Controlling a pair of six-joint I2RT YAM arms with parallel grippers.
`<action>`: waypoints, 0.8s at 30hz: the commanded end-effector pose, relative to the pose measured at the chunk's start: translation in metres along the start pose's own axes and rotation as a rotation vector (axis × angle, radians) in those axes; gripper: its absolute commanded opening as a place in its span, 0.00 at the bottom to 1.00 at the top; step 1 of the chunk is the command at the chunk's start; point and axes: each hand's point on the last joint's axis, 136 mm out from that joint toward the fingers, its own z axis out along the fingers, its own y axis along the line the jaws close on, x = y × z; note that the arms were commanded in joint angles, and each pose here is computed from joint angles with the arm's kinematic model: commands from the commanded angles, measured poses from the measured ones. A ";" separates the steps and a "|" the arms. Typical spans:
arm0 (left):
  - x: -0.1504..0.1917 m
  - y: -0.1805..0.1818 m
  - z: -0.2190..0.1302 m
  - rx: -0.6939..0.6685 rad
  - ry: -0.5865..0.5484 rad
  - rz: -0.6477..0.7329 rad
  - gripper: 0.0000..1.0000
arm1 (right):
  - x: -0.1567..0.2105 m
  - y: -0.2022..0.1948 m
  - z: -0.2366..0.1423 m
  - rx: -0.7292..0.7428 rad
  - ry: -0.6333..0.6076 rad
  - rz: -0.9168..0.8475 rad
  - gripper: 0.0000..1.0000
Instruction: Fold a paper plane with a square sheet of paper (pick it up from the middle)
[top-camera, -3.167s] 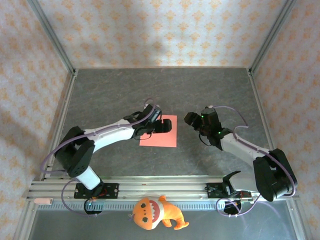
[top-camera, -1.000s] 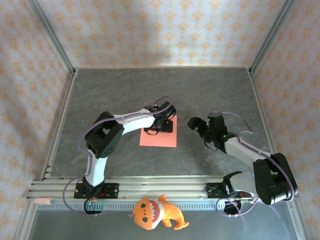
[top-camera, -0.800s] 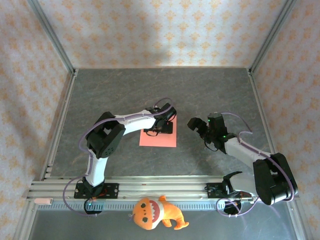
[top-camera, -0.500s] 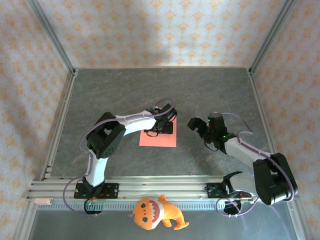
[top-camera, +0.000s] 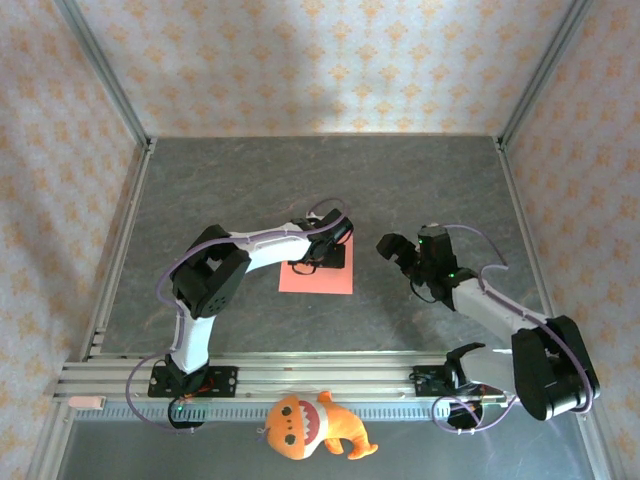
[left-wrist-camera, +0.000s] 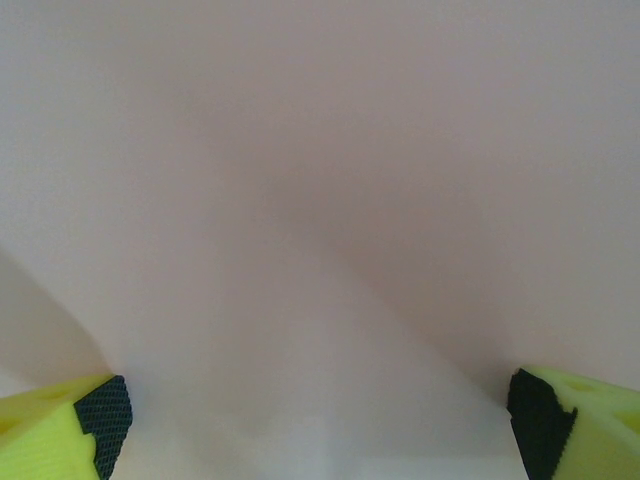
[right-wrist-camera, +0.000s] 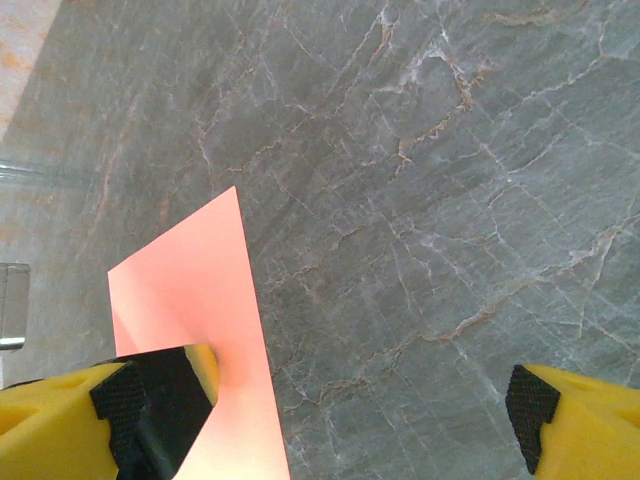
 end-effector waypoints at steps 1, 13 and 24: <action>0.046 0.020 0.036 -0.077 0.134 0.018 0.95 | -0.001 -0.010 -0.003 0.030 -0.025 0.016 0.96; 0.042 0.014 0.027 -0.052 0.112 0.025 0.84 | -0.006 -0.006 -0.006 0.016 -0.052 0.033 0.96; 0.003 -0.008 -0.015 0.078 -0.039 -0.025 0.49 | -0.013 -0.001 -0.014 0.023 -0.075 0.039 0.95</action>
